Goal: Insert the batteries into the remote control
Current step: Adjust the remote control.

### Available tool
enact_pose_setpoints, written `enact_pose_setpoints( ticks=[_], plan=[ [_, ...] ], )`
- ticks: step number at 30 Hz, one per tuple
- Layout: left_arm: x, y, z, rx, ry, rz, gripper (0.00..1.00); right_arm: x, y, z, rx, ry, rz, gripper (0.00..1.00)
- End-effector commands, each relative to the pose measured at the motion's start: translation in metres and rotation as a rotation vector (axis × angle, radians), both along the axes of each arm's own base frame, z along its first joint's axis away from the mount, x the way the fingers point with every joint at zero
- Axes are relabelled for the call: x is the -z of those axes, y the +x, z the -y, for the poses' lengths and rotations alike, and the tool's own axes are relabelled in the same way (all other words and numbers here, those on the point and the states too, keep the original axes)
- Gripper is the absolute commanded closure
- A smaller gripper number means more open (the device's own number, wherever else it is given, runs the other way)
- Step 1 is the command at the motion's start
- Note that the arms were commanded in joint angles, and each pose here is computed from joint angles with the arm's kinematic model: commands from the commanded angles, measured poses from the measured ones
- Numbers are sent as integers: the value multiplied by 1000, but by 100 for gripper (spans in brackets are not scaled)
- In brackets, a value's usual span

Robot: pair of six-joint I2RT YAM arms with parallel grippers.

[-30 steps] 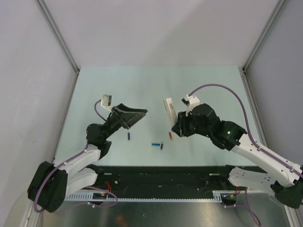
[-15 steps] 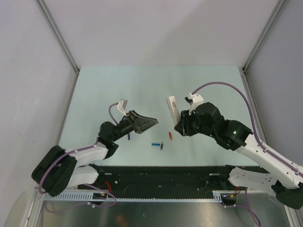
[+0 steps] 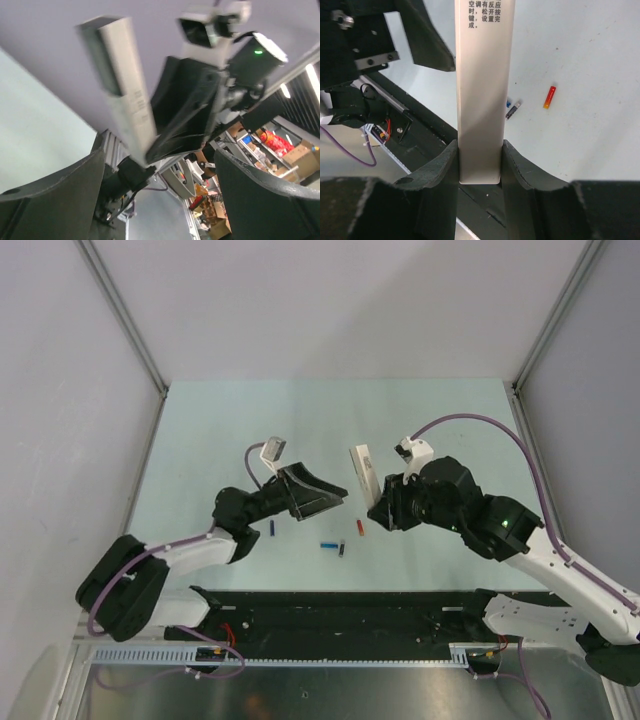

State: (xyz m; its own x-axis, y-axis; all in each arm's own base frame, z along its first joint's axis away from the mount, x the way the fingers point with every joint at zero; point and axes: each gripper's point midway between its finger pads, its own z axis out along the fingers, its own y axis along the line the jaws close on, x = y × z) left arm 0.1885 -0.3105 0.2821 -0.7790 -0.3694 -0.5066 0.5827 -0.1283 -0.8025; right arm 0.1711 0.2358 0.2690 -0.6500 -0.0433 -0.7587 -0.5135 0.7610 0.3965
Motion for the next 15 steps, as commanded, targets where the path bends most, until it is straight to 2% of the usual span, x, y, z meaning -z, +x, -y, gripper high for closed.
enact_pose_setpoints(
  ticks=[1,10,14,15],
  plan=[
    [-95,-62,-31,63,-263,521,7,-39,-3,-12,-41,123,53,100],
    [-111,-91,-52,46,-291,696,9,-45,-6,-14,-56,149,55,100],
    [-103,-86,-64,-66,-291,730,8,-50,-13,-16,-91,170,59,100],
    [-90,-83,-66,-136,-270,785,7,-52,-14,-17,-100,177,61,100]
  ],
)
